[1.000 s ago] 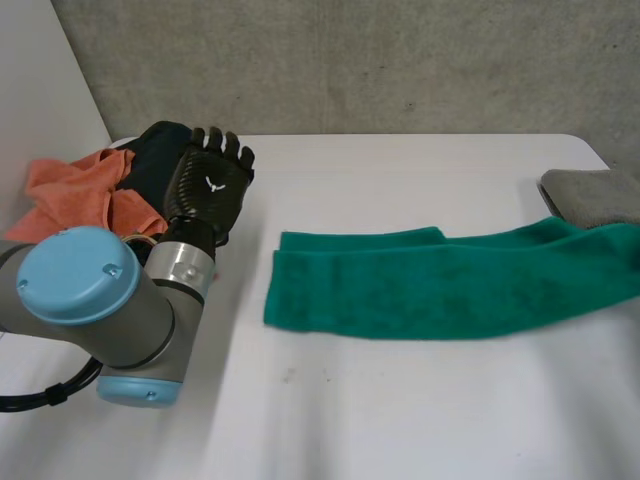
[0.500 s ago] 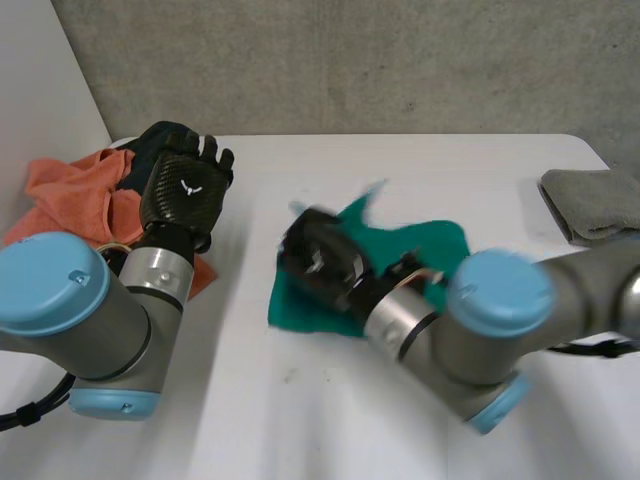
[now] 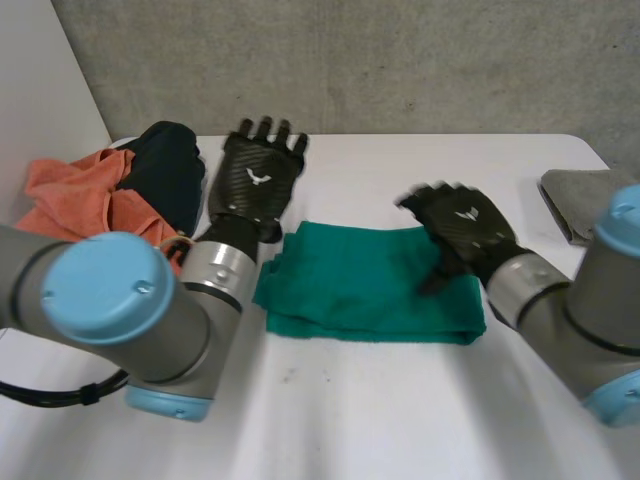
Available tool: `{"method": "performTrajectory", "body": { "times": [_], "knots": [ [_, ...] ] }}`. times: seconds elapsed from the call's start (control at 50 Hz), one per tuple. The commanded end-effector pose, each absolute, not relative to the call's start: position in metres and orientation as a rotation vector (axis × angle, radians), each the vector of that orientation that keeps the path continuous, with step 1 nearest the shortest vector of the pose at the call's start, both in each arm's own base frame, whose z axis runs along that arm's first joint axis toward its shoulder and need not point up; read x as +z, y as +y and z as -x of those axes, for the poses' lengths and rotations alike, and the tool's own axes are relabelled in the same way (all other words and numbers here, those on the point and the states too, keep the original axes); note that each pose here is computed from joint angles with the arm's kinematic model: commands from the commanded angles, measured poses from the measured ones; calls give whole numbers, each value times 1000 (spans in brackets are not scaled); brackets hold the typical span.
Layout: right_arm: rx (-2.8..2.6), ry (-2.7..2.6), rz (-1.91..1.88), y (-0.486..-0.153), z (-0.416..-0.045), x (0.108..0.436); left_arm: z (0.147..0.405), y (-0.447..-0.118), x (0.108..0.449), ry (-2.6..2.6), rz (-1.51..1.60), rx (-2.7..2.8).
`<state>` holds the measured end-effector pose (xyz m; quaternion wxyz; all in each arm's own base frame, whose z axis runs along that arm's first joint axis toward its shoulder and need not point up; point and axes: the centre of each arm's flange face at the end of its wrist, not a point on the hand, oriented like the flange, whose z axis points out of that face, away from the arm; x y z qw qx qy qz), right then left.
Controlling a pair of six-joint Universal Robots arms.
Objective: Fold the laundry.
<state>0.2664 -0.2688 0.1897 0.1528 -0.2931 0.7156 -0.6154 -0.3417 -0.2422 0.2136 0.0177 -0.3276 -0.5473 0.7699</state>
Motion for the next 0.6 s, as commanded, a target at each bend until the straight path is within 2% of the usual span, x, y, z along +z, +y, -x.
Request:
{"method": "performTrajectory", "body": {
  "times": [0.02,0.12,0.24,0.34,0.4,0.48,0.5,0.6],
  "knots": [
    [-1575,2308,930,-278,-233,143,359,-238,193,-1756,1087,2275],
    [-1579,2364,1035,-287,-226,129,357,-238,190,-1785,1100,2255],
    [-1721,2391,1112,-298,-220,139,351,-233,188,-1805,1113,2239],
    [-2125,2298,1189,-313,-218,189,340,-232,204,-1801,1079,2276],
    [-2216,2225,1324,-311,-226,200,331,-234,209,-1817,1061,2292],
    [-2268,1881,1646,-277,-281,206,322,-235,213,-1835,1045,2307],
    [-2263,1695,1753,-258,-307,202,321,-236,213,-1839,1039,2312],
    [-2125,1252,1951,-200,-362,169,309,-243,210,-1898,1017,2317]
  ]
}}
